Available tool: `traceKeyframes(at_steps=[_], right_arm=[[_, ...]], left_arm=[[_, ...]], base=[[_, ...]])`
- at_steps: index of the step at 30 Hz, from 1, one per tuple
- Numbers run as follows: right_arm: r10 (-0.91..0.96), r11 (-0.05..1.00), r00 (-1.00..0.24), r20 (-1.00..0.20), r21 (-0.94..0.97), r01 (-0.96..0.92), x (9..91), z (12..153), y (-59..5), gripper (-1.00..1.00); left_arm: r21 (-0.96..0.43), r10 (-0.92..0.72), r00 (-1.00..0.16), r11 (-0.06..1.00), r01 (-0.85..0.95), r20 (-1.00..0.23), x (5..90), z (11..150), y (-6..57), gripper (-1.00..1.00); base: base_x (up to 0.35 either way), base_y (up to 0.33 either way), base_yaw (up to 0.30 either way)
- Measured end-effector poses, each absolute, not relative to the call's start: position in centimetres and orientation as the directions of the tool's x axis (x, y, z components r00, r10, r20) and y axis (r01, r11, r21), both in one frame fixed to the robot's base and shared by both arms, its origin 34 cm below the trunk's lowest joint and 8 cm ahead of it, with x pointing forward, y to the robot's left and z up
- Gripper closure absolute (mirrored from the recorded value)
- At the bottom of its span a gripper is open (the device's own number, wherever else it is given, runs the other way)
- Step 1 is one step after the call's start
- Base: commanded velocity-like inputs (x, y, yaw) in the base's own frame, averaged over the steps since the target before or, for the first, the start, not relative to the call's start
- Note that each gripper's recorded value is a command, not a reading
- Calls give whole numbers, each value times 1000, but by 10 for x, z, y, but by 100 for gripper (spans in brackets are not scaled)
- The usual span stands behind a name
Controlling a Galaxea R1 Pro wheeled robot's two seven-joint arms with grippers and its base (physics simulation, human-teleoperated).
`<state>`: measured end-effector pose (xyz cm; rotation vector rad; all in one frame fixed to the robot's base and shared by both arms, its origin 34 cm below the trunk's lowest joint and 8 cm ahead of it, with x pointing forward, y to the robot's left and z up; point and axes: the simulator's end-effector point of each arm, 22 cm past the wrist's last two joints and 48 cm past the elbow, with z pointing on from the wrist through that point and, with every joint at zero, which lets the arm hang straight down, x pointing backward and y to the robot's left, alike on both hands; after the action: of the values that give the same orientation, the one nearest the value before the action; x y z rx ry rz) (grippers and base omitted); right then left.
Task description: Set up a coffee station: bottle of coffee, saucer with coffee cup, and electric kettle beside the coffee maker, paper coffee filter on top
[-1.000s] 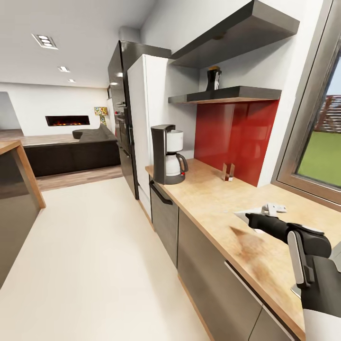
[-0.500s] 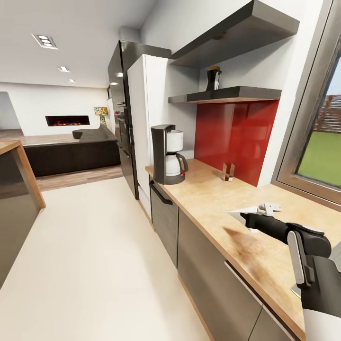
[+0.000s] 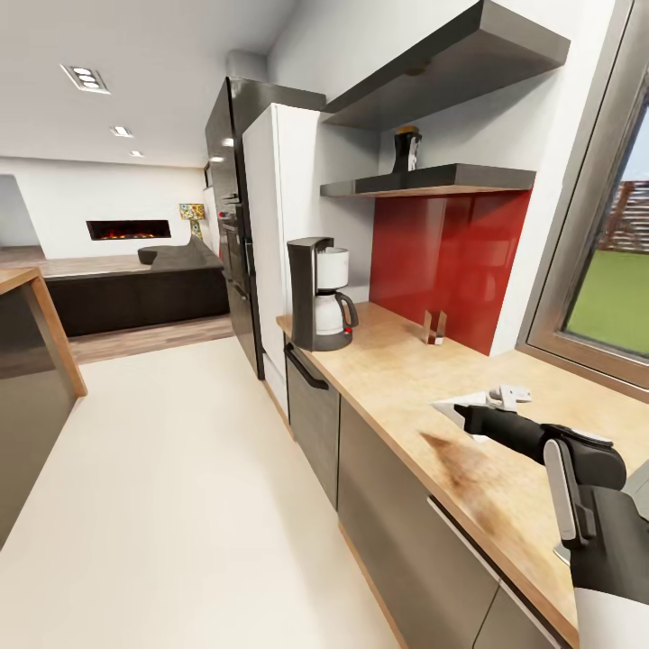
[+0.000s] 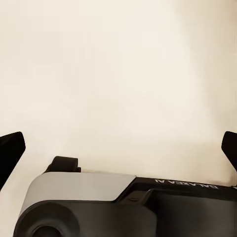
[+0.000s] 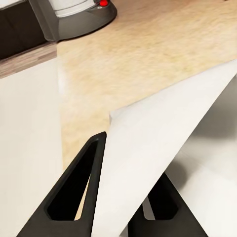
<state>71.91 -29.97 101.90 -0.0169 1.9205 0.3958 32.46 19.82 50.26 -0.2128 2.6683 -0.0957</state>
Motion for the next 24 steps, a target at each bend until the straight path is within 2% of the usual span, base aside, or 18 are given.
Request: traceKeyframes(at_steps=[12, 24], right_arm=[[175, 943, -384, -907, 267, -199, 719, 1018, -299, 100], [174, 942, -390, -904, 269, -202, 718, 1017, -297, 100]], left_arm=[[-108, -168, -883, 985, -134, -438, 324, 503, 194, -100], [-117, -173, -883, 984, -135, -437, 325, 503, 187, -100]], base=[[3, 3, 0], [65, 69, 0]])
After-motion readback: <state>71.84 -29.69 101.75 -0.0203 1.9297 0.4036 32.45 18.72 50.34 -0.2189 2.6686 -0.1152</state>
